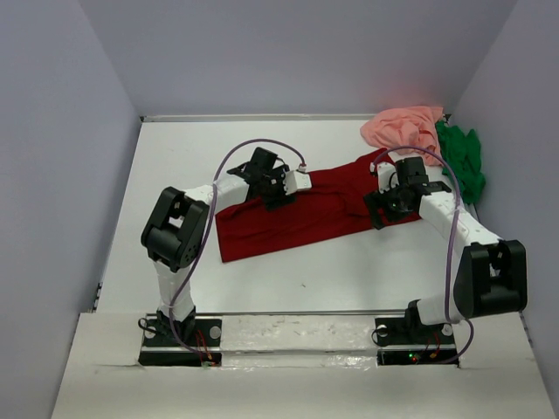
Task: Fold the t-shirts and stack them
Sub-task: Fold the other side of the tshirt into a rectangle
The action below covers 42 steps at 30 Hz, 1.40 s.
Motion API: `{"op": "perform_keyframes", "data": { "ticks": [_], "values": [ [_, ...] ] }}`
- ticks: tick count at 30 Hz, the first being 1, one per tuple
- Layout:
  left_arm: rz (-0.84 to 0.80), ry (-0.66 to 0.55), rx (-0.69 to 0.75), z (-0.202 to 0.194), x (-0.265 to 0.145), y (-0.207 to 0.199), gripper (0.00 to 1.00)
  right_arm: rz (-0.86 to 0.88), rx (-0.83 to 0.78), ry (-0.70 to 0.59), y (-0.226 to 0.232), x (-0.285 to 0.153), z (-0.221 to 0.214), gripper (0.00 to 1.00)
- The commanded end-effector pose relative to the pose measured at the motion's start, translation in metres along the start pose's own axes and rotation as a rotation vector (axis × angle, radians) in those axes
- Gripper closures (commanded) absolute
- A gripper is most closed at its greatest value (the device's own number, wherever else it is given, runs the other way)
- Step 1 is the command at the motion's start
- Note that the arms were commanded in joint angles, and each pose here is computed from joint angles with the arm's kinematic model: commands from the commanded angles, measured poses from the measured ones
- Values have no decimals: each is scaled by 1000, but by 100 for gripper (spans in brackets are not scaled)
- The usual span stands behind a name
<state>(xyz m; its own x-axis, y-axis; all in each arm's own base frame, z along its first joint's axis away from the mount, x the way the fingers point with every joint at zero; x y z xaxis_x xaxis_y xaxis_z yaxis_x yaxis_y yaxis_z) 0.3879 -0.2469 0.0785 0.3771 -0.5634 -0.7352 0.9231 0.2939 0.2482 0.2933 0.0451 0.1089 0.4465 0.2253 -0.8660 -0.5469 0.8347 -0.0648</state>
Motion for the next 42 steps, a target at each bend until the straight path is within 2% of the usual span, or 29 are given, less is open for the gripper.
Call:
{"op": "perform_keyframes", "data": {
  "ticks": [1,12,15,17,20,35,38,39,40,42],
  "values": [
    [39,-29,33,12,0,15,27,-13,-8,-13,-4,3,4,15],
    [113,-22,28,9,5,27,29,3,-5,14,-3,8,0,15],
    [129,-24,28,11,4,30,33,4,-4,20,-3,9,-1,16],
    [134,-23,28,12,3,31,43,7,-5,25,-3,10,-2,16],
    [141,-17,29,11,4,33,48,10,-3,29,-2,11,-2,16],
    [128,2,21,5,8,30,43,20,-5,48,-1,14,-6,16],
    [131,-2,29,8,8,31,53,20,-4,58,-2,15,-8,16],
    [129,-4,31,9,8,31,60,22,-3,59,-2,16,-8,16],
    [128,-3,33,9,8,31,60,24,-3,61,-1,16,-8,16],
    [127,-3,34,10,9,31,69,23,-1,61,-1,16,-8,16]
  ]
}}
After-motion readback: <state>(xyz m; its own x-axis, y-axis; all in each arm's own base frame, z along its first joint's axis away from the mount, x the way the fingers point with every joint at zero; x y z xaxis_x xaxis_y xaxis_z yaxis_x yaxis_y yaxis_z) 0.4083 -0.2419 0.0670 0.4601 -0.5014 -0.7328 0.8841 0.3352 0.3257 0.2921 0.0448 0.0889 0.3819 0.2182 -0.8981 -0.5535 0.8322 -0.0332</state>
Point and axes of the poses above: each gripper's point midway between its finger pads, its own x axis out along the fingers, its own y axis along the line the jaws close on, z = x × y, the point moved 3 cm from there along -x, back along the fingers, and after that the axes turned 7 degrees about -x, right-handed, at the moved point
